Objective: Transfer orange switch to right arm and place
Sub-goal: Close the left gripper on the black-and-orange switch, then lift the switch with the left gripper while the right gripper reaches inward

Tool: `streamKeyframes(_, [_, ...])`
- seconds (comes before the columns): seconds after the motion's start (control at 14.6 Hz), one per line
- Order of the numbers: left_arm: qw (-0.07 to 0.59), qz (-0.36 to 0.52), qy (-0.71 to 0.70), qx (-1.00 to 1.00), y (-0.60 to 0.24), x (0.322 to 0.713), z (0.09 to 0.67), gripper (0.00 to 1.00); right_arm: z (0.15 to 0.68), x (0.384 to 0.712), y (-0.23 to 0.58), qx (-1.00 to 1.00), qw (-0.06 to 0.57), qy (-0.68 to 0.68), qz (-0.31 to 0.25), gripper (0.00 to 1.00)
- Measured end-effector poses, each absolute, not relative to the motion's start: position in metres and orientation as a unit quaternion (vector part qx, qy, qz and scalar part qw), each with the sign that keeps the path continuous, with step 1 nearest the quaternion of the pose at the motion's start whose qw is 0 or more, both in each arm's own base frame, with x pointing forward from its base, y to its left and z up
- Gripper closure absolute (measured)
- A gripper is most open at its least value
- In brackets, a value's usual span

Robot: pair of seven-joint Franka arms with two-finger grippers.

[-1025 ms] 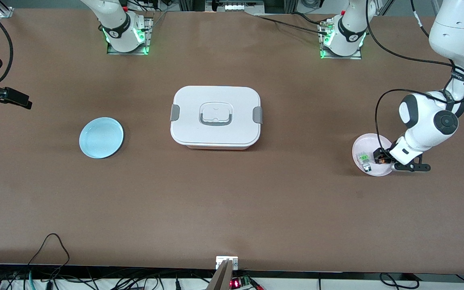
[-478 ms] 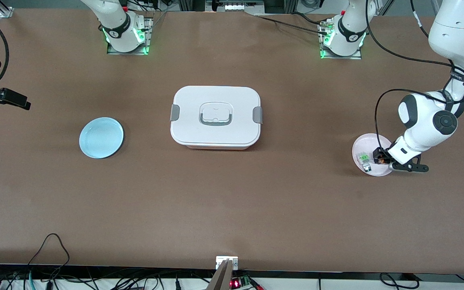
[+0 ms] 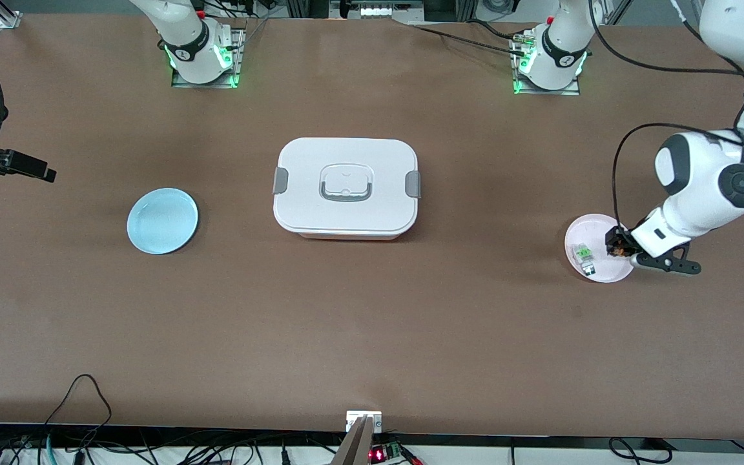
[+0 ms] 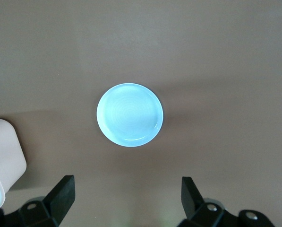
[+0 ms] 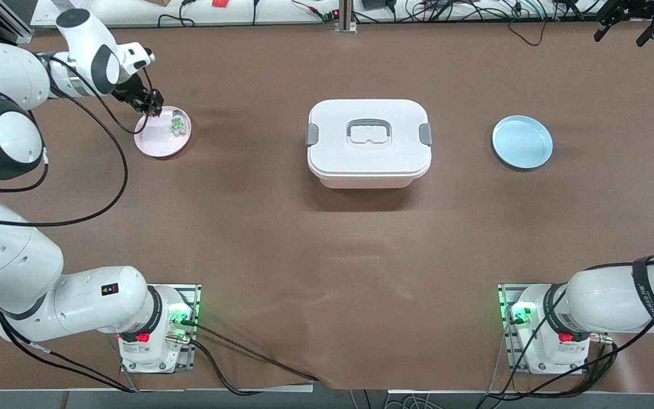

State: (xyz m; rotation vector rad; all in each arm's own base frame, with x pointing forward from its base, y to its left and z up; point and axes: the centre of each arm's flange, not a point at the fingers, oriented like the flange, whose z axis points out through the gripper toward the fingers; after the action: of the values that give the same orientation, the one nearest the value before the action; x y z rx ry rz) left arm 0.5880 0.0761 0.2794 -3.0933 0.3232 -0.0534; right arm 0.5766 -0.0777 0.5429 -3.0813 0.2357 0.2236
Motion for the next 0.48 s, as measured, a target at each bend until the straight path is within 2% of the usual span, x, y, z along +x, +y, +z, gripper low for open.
streamKeyframes(0.34, [0.026,-0.044,0.171,-0.984,0.058,0.593,0.349,0.28,0.539,0.580,-0.061,-0.992,0.071,0.073,0.075,0.00])
streamKeyframes(0.48, [0.004,-0.031,0.177,-0.984,0.042,0.603,0.382,0.28,0.537,0.581,-0.052,-0.989,0.099,0.072,0.080,0.00])
